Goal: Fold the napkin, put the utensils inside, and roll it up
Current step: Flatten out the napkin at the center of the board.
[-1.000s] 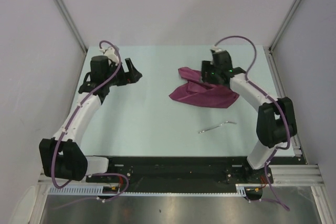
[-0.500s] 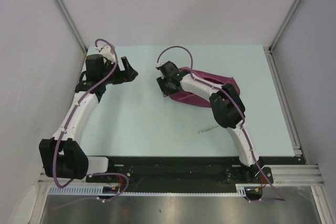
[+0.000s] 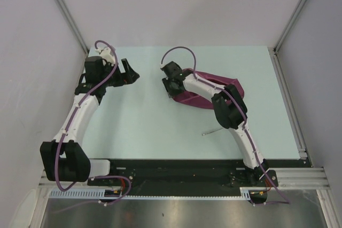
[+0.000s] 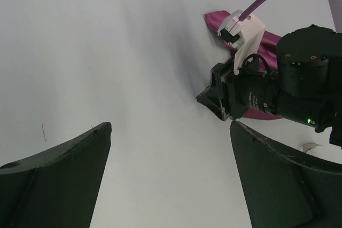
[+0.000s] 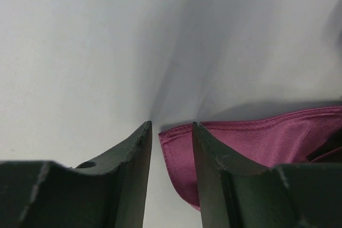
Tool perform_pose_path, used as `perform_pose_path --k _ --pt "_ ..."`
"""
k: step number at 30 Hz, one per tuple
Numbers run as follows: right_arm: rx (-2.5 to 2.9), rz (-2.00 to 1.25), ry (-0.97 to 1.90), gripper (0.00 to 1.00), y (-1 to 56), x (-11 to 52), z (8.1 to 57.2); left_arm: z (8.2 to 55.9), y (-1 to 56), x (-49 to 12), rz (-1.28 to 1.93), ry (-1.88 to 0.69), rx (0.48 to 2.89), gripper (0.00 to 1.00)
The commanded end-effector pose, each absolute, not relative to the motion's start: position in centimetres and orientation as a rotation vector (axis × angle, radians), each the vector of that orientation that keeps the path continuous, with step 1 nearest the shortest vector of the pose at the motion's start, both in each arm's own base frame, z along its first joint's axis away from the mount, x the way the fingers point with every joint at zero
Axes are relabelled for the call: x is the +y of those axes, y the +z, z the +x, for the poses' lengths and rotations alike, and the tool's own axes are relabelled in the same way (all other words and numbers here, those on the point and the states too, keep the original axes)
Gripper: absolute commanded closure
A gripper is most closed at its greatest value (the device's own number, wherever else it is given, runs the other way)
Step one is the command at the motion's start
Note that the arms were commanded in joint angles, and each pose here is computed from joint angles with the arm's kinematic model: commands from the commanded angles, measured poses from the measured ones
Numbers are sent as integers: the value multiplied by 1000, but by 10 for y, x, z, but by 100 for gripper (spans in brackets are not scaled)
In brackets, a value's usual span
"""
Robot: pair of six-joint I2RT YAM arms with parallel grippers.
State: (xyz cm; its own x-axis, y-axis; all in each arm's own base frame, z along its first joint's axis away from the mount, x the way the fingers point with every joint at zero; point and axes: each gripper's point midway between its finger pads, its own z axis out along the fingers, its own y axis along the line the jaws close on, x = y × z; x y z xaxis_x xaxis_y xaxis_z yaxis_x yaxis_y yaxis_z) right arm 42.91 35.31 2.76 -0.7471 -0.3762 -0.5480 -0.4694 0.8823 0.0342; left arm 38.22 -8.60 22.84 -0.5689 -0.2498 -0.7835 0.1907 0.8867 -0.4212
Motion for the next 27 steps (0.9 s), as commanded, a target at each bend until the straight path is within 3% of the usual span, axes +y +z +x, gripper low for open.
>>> perform_pose_path --k 1,16,24,27 --pt "2514 -620 255 59 33 358 427 382 243 -87 -35 -613 2040 3" --pt "2599 -592 208 63 8 345 411 382 242 -88 -37 -633 2037 3" --pt "2606 -632 350 100 13 355 407 383 241 -86 -49 -633 2035 3" --pt "2548 -696 471 100 42 369 402 383 239 -87 -55 -643 2036 3"
